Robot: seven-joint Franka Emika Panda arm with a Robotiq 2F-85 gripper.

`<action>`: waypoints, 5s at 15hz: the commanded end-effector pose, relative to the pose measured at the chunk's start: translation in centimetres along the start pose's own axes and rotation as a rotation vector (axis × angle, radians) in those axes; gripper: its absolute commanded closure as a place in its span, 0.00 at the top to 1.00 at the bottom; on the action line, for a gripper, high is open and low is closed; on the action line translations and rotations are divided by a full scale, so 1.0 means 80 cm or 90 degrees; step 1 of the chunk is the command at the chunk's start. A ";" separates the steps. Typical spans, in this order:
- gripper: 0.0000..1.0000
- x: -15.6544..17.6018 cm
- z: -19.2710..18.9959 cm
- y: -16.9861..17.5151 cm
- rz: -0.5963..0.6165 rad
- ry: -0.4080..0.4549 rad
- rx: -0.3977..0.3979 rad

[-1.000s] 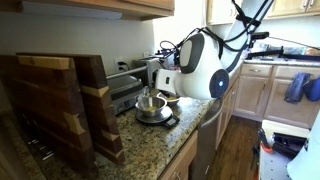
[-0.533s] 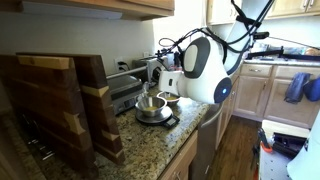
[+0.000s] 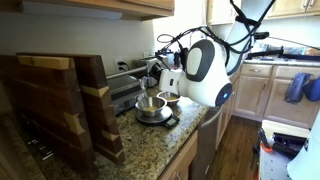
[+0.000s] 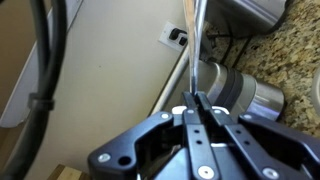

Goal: Use the spoon to put some sugar into the other bowl

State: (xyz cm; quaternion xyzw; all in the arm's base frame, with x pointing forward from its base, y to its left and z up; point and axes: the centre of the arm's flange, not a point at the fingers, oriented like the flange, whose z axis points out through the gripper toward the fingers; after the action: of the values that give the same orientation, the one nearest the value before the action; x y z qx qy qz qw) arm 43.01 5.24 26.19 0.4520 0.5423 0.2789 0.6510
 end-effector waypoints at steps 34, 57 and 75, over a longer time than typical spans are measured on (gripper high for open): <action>0.04 -0.180 0.186 0.024 0.499 -0.363 0.802; 0.04 -0.331 0.276 -0.144 0.785 -0.392 1.062; 0.83 -0.313 0.261 -0.099 0.758 -0.398 1.115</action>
State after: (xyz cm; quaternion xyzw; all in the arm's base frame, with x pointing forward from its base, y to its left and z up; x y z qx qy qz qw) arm 57.66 -27.62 27.72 0.9957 0.0620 -0.0658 -0.0216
